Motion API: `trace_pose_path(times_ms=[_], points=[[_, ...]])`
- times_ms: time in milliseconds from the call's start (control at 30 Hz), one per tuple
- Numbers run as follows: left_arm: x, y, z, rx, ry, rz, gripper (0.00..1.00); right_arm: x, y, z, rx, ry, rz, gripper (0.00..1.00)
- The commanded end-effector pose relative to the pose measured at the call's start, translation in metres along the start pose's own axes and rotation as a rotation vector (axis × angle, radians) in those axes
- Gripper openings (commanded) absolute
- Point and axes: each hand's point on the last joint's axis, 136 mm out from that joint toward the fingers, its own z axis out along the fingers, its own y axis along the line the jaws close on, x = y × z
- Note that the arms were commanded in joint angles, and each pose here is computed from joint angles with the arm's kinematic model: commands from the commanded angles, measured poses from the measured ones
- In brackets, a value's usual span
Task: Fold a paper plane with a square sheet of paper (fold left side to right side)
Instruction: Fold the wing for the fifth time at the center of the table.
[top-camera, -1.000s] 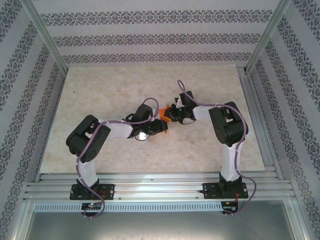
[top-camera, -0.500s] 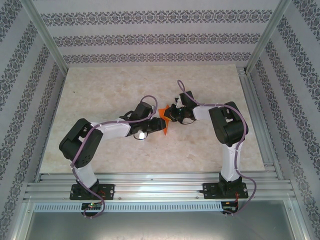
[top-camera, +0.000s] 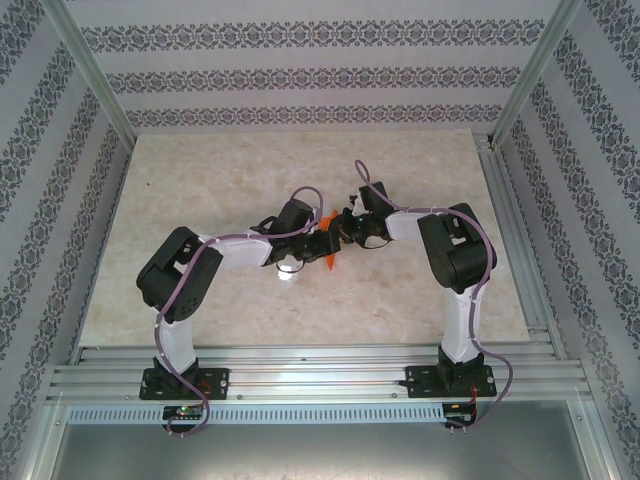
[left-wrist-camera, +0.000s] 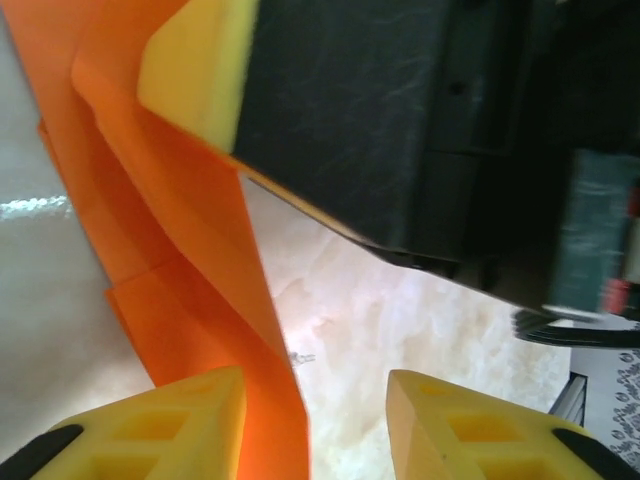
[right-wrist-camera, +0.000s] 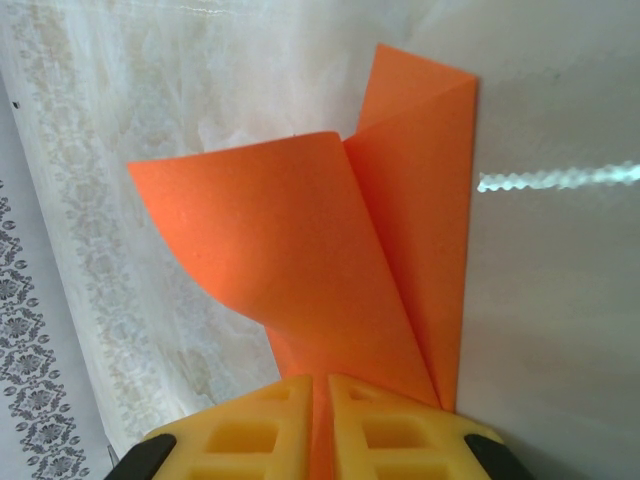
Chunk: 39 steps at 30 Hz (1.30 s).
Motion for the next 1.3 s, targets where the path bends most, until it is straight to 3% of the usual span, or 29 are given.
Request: trace_pose_path(times_ms=[0, 133, 400, 867, 1100, 1267], points=[[0.002, 0.006, 0.009, -0.032, 0.012, -0.013, 0.37, 0.021, -0.042, 0.013, 0.122, 0.054, 0.063, 0.13], [0.005, 0.014, 0.016, -0.048, 0.024, -0.025, 0.23, 0.021, -0.042, 0.014, 0.123, 0.056, 0.063, 0.13], [0.012, 0.025, 0.017, -0.064, 0.031, -0.045, 0.06, 0.018, -0.037, 0.013, 0.112, 0.051, 0.052, 0.13], [0.048, 0.068, 0.031, -0.119, 0.103, -0.193, 0.00, -0.015, 0.001, -0.007, 0.026, -0.008, -0.004, 0.14], [0.059, 0.089, 0.033, -0.184, 0.120, -0.236, 0.00, -0.042, 0.034, -0.057, -0.016, -0.112, -0.077, 0.16], [0.061, 0.091, 0.034, -0.190, 0.127, -0.240, 0.00, -0.030, 0.035, -0.079, -0.008, -0.126, -0.099, 0.17]])
